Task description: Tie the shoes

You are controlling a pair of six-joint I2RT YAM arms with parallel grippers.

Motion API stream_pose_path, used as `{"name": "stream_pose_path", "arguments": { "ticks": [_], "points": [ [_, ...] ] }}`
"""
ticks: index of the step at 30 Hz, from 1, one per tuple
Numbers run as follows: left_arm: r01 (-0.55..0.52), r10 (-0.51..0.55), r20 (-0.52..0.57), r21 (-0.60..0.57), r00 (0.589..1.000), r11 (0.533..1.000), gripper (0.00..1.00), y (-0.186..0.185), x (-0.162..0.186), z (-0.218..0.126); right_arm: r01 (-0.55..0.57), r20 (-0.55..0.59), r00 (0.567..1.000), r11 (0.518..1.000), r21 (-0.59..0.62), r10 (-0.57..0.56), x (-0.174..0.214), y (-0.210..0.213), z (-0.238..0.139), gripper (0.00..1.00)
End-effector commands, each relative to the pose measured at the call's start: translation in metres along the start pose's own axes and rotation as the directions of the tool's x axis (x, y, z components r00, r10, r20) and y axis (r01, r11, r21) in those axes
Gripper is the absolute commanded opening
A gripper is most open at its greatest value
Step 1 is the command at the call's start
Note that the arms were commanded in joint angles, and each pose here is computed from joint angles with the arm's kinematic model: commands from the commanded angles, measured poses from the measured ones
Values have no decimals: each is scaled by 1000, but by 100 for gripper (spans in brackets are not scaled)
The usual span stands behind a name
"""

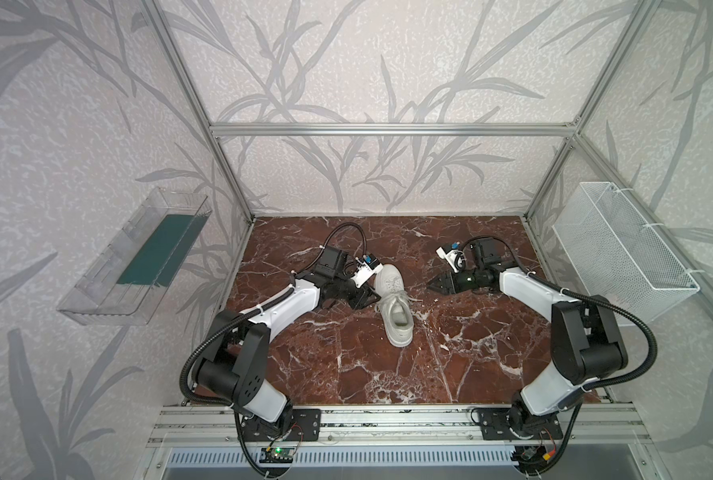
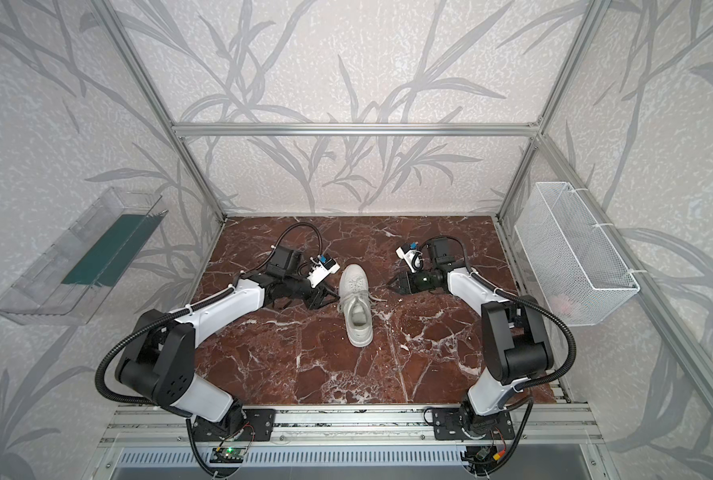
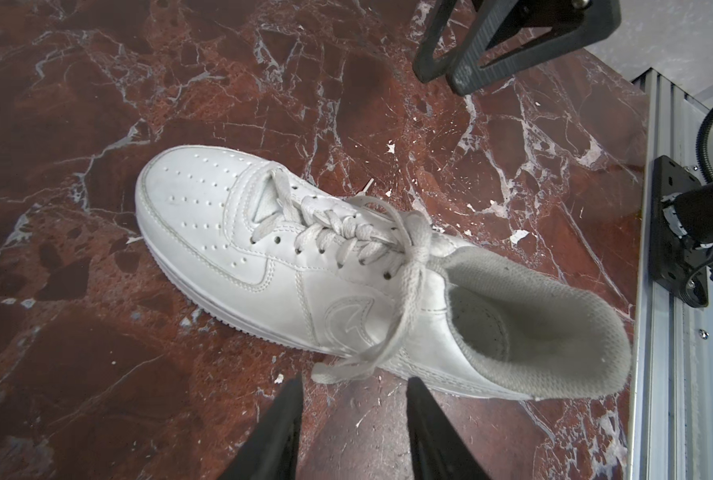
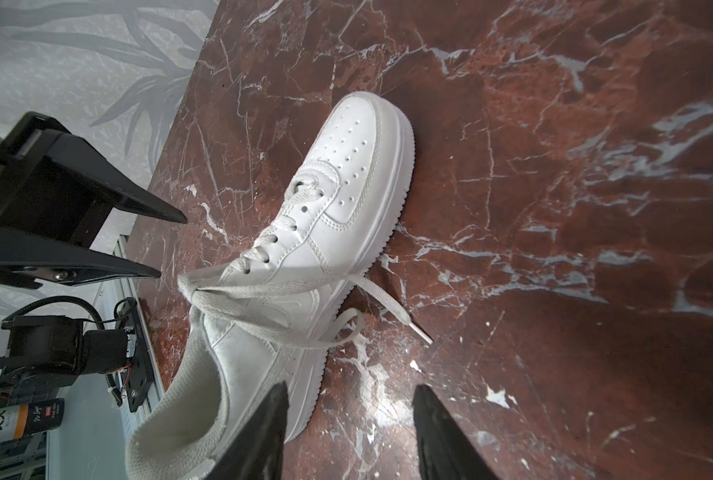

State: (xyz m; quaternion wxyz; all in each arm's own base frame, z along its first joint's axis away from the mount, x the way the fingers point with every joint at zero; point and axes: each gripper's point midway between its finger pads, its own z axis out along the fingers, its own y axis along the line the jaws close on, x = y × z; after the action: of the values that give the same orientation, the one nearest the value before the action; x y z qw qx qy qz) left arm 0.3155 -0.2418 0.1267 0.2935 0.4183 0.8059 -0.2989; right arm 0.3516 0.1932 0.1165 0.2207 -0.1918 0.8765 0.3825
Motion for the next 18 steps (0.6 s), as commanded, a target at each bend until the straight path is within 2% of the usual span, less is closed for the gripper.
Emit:
{"name": "stream_pose_path", "arguments": {
  "ticks": [1, 4, 10, 18],
  "points": [
    [-73, 74, -7, 70, 997, 995, 44, -11, -12, -3, 23, -6, 1000, 999, -21, -24, 4, 10, -6, 50],
    [-93, 99, -58, 109, 993, 990, 44, -18, -8, 1, 36, 3, 999, 999, -30, -36, 3, 13, -8, 50],
    [-113, 117, -124, 33, 985, 993, 48, -6, 0, 11, 28, 8, 1000, 998, -53, -27, 4, 18, -8, 50],
    [-129, 129, -162, 13, 978, 992, 50, 4, 1, 25, 23, 6, 1000, 999, -49, -22, 3, 18, -8, 50]
  ]
}}
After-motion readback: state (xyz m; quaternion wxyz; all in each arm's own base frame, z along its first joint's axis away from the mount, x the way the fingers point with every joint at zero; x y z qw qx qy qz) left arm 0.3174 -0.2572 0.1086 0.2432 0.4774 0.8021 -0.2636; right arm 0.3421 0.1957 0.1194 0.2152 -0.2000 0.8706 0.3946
